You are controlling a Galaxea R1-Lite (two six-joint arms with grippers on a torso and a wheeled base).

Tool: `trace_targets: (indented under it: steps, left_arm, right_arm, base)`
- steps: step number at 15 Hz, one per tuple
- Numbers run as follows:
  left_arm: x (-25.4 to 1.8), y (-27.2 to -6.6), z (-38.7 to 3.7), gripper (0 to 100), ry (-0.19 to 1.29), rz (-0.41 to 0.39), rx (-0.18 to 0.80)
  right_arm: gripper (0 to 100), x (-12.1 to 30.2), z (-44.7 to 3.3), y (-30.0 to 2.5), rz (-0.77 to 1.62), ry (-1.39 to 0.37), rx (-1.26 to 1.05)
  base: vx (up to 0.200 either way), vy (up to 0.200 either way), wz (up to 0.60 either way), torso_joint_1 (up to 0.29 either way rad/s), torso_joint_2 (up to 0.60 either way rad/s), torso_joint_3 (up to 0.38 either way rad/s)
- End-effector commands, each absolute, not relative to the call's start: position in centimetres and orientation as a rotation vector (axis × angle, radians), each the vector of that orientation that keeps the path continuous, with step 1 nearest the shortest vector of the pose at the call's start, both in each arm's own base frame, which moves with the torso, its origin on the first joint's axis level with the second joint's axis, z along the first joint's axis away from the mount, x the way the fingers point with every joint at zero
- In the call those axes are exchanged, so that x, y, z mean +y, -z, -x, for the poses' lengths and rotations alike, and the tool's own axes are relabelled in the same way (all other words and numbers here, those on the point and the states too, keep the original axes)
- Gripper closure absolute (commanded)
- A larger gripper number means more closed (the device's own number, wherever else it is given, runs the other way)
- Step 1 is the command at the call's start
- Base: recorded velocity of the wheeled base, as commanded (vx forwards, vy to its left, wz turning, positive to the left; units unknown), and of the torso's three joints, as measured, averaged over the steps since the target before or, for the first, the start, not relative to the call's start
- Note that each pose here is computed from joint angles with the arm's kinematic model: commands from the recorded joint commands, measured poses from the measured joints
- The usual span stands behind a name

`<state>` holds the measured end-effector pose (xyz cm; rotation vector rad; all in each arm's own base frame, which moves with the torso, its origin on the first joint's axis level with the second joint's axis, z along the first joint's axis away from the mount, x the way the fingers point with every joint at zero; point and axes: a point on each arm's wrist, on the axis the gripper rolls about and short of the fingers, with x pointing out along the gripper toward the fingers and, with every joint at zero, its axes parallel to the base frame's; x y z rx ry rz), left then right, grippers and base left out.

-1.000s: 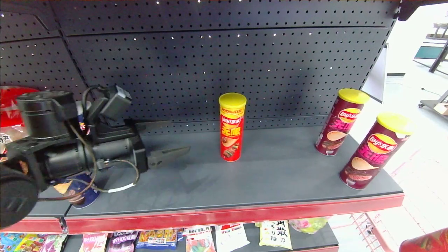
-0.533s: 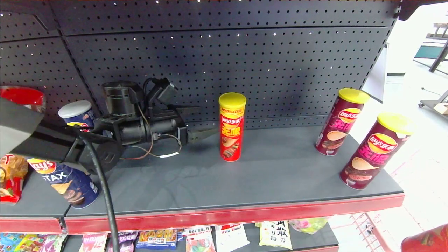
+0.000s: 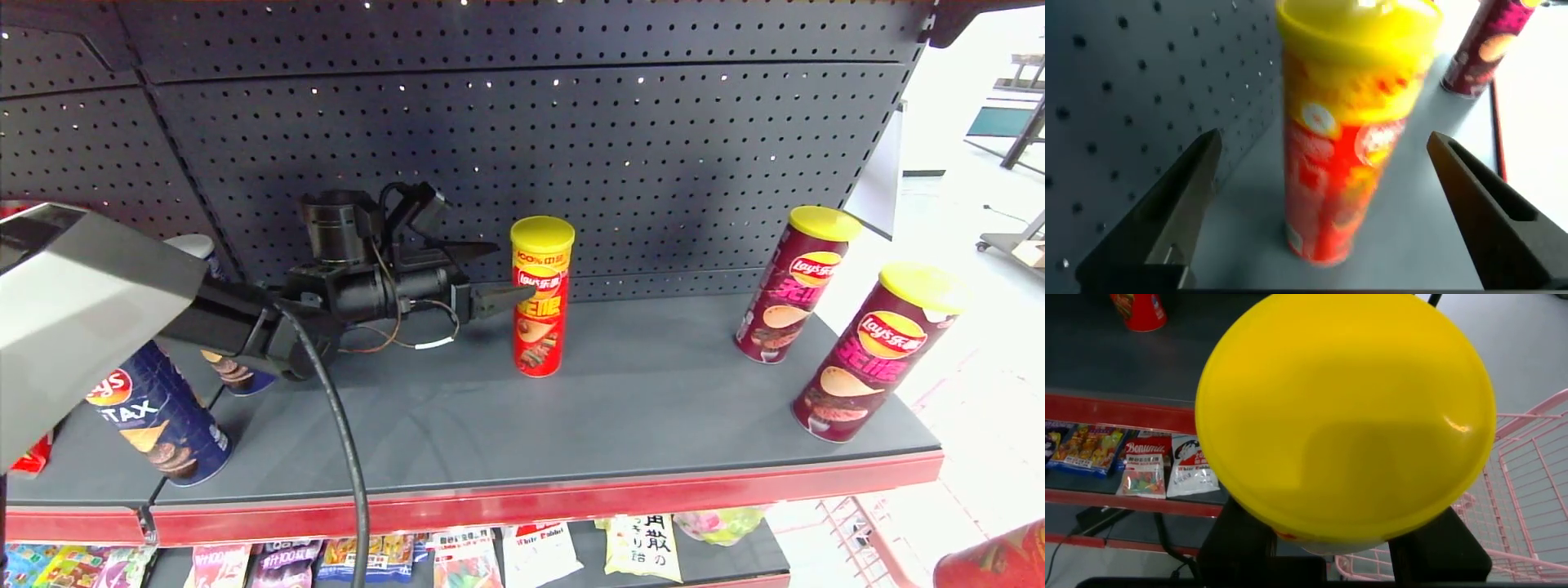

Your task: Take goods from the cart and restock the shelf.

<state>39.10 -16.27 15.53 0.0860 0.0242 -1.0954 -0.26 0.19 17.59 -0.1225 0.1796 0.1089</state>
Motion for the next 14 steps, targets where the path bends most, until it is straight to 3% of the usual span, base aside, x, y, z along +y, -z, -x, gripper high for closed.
trace_targets:
  steps: [1,12,13,14]
  left_arm:
    - [-17.4,-14.9,-40.5,0,1.108,-0.087,0.011]
    - [-20.3,-13.8,-41.5,0,1.160,-0.061,0.022]
    - [-20.6,-13.7,-41.5,100,1.163,-0.062,0.020]
    - [-20.7,-13.6,-41.8,100,1.164,-0.062,0.014]
  right_arm:
    - [100,0.2,0.2,-17.5,0.123,-0.110,0.185]
    - [100,0.2,0.0,-17.7,0.124,-0.109,0.194]
    - [100,0.2,0.0,-17.7,0.124,-0.109,0.194]
    - [100,0.2,0.0,-17.7,0.124,-0.111,0.194]
  base:
    - [0.000,0.000,0.00,0.000,0.00,0.000]
    - [0.000,0.000,0.00,0.000,0.00,0.000]
    - [0.000,0.000,0.00,0.000,0.00,0.000]
    - [0.000,0.000,0.00,0.000,0.00,0.000]
